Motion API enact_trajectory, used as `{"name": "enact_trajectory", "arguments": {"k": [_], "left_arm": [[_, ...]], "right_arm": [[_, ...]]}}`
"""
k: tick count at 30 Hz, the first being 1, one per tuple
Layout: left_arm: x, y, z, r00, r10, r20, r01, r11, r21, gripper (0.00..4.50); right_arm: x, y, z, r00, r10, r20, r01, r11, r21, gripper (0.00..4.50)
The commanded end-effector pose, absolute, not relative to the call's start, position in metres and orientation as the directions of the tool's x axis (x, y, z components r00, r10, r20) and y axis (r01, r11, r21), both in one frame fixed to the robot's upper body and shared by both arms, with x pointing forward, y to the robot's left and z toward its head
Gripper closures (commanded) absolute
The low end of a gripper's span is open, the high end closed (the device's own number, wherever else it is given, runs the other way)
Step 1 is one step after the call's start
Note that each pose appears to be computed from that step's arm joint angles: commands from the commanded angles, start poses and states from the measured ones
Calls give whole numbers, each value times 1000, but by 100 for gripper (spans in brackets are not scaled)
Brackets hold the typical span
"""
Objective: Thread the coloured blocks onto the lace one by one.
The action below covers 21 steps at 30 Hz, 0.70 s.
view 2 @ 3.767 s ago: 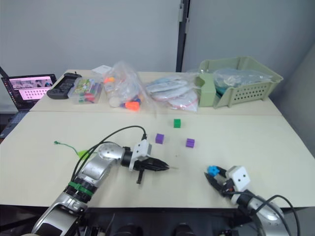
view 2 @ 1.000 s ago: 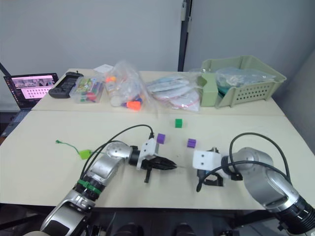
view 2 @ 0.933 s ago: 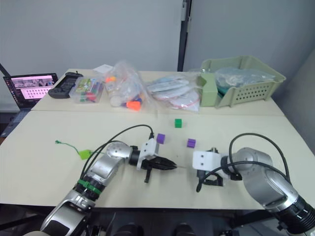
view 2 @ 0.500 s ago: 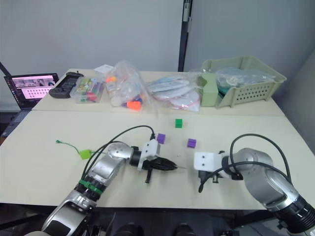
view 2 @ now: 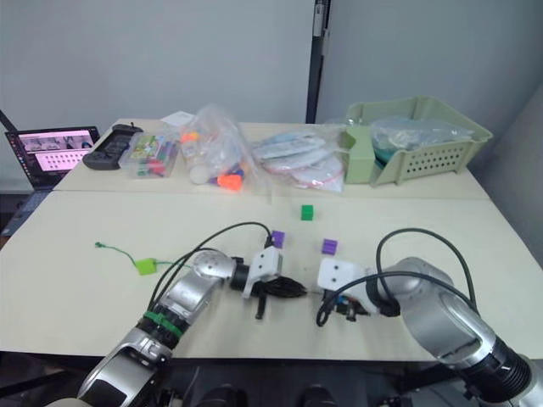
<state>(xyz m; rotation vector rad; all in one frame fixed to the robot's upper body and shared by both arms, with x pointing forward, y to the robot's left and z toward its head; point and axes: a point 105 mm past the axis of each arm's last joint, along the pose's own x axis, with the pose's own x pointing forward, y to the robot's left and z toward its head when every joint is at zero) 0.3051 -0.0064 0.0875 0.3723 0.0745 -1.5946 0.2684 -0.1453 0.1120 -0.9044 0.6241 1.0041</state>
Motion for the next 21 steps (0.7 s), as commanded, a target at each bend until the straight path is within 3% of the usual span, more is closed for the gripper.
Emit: {"name": "enact_trajectory", "arguments": {"k": [1,21], "left_arm": [[302,-13,96,-27,-964,-264,972,-87,219,450],[297,-34,94,-66,-965,-253,972,-120,203,450]], "right_arm": [[267,-142,113,421,447,-790,-907,234,-351,321],[266,-137,112,413,467,-782,-910,224,-348,321]]}}
